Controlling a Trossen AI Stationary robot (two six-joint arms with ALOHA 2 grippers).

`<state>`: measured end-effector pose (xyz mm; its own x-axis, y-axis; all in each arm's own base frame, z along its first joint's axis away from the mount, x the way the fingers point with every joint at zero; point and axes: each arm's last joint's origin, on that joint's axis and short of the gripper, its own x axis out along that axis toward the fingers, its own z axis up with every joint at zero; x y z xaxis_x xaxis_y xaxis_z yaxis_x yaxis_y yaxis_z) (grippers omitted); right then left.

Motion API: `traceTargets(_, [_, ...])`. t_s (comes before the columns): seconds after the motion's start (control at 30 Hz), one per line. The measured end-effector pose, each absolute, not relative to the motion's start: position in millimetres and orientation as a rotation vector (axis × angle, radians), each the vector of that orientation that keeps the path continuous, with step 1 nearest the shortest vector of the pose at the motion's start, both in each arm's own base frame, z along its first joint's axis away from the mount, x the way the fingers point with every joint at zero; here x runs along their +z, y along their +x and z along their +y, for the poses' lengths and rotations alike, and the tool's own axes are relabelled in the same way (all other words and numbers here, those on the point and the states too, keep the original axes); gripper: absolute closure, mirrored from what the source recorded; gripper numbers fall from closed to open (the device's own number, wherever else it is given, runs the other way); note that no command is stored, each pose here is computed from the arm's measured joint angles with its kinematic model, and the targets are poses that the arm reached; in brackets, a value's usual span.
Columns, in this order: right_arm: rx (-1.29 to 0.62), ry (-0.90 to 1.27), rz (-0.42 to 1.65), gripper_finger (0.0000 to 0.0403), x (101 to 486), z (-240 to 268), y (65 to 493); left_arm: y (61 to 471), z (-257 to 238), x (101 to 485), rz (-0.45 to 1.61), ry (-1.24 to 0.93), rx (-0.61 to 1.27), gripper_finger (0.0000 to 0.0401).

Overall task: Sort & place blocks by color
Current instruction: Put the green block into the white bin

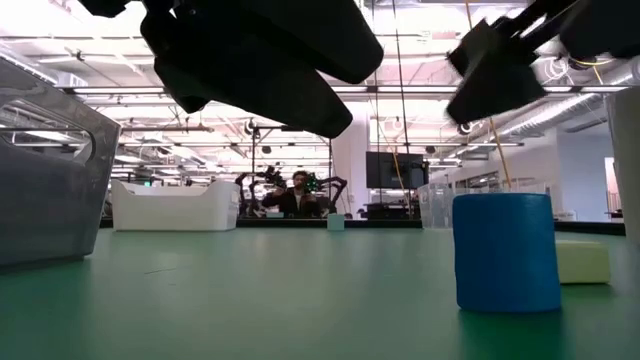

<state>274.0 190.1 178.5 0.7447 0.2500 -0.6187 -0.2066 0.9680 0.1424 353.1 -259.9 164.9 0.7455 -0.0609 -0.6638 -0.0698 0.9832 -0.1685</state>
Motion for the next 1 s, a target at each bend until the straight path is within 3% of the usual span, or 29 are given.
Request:
traceTargets(0.23, [0.212, 0.044, 0.745, 0.011, 160.5, 183.3, 282.0, 353.0, -259.9, 164.9, 0.731, -0.19, 0.006, 0.0226])
traceTargets(0.53, [0.296, 0.0, 0.899, 0.011, 144.9, 187.5, 271.9, 353.0, -259.9, 164.9, 0.731, -0.195, 0.008, 0.0226])
traceTargets(1.0, [0.319, 0.0, 0.845, 0.0128, 140.3, 193.0, 277.6, 354.2, -258.2, 164.9, 0.731, -0.196, 0.012, 0.0226])
